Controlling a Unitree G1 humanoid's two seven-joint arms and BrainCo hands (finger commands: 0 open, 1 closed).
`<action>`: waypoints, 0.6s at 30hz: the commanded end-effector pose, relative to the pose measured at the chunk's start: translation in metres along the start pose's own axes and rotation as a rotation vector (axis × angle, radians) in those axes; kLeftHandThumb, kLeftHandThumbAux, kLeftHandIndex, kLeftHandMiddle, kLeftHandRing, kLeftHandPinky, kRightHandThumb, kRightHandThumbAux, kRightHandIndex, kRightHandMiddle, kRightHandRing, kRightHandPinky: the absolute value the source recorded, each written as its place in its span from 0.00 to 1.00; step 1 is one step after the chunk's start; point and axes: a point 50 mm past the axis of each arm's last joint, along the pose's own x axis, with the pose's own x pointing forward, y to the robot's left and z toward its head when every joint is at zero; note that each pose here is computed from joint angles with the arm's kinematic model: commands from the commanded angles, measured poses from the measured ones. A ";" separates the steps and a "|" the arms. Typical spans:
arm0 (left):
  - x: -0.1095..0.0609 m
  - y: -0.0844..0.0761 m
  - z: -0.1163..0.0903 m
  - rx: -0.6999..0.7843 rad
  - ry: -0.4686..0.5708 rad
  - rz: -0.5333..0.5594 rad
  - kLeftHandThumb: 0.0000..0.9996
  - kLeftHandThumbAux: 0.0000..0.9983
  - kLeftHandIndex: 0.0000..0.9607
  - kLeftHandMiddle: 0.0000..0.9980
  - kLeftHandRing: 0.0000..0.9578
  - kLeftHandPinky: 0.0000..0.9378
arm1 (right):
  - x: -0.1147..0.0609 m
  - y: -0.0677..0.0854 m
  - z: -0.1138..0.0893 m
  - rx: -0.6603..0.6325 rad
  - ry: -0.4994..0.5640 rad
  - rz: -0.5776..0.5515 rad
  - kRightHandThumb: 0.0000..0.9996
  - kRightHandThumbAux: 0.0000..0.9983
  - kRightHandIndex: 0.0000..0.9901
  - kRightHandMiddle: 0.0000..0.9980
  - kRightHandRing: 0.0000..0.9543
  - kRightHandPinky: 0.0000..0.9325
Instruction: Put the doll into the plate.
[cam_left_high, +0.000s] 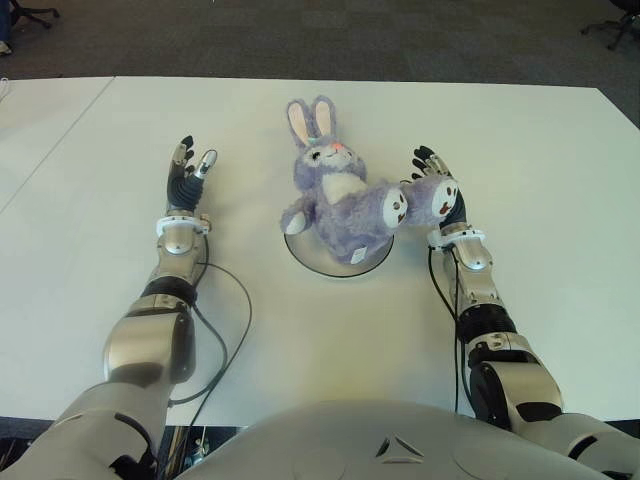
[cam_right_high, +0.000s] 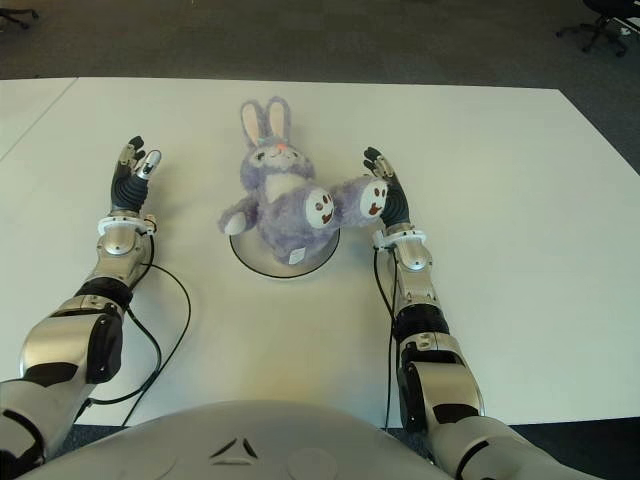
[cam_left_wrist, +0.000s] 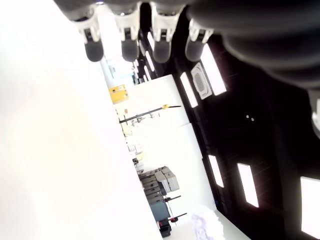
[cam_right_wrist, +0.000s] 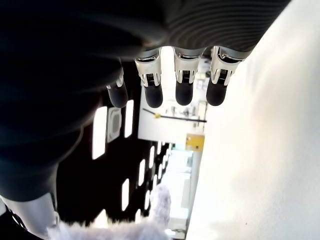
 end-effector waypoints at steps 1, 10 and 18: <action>-0.009 -0.030 -0.005 -0.040 0.024 -0.088 0.00 0.34 0.00 0.00 0.00 0.00 | -0.021 0.009 -0.028 0.057 0.087 -0.014 0.13 0.69 0.03 0.06 0.03 0.03; -0.015 -0.070 -0.001 -0.068 0.042 -0.274 0.00 0.34 0.00 0.00 0.00 0.00 | -0.020 0.018 -0.033 0.086 0.075 -0.047 0.12 0.70 0.04 0.06 0.03 0.04; -0.030 -0.114 -0.012 -0.072 0.216 -0.445 0.00 0.31 0.00 0.00 0.00 0.00 | -0.016 0.048 -0.051 0.134 0.184 -0.159 0.08 0.76 0.04 0.06 0.04 0.05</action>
